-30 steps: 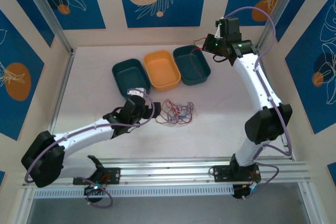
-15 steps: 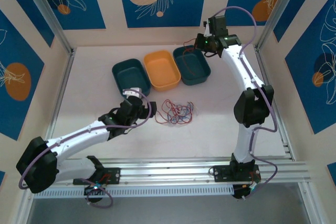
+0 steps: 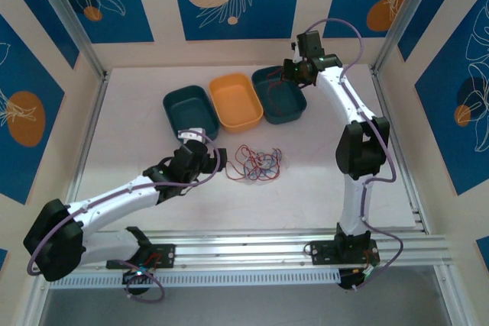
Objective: Untangle the cables
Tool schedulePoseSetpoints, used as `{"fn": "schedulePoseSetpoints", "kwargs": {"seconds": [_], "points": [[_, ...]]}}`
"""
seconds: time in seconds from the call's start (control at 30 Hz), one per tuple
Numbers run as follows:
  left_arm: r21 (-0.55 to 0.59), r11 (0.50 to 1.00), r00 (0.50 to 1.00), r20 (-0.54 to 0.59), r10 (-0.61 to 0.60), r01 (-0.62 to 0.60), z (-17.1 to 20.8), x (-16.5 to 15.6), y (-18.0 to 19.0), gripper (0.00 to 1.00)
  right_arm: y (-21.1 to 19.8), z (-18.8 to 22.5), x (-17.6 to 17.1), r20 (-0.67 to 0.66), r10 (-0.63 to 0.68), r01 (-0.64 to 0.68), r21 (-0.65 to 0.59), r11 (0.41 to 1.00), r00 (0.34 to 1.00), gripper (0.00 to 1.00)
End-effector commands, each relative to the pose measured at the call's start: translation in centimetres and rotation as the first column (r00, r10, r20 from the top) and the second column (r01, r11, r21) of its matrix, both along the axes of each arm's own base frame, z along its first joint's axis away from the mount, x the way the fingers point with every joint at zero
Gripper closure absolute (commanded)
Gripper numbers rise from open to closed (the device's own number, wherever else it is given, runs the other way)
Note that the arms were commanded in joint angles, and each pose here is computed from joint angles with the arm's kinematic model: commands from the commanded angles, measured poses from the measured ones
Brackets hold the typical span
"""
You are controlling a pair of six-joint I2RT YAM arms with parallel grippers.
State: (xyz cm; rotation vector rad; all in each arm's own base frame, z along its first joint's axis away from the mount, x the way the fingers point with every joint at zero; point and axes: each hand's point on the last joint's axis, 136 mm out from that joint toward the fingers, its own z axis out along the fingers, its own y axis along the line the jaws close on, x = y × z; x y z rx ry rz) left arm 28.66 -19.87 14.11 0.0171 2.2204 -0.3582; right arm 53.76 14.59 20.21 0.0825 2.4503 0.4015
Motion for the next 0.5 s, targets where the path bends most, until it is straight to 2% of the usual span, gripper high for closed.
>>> {"fn": "schedulePoseSetpoints", "kwargs": {"seconds": [0.0,0.23,0.47], "points": [[0.027,1.0,1.0,0.012,-0.007,0.007,0.3,-0.1,0.2,0.0,-1.2,-2.9,-0.2,-0.076,-0.027,0.023,-0.046,0.999,0.997,1.0],[0.022,1.0,1.0,0.013,-0.015,0.015,0.4,0.0,-0.1,0.0,-4.0,-6.9,0.1,-0.151,-0.138,0.109,-0.183,0.977,0.979,1.0],[0.026,0.999,1.0,0.012,-0.024,0.024,0.5,0.2,-0.3,0.0,-4.2,-9.9,0.2,-0.21,-0.151,0.104,-0.22,0.97,0.966,1.0]]}}
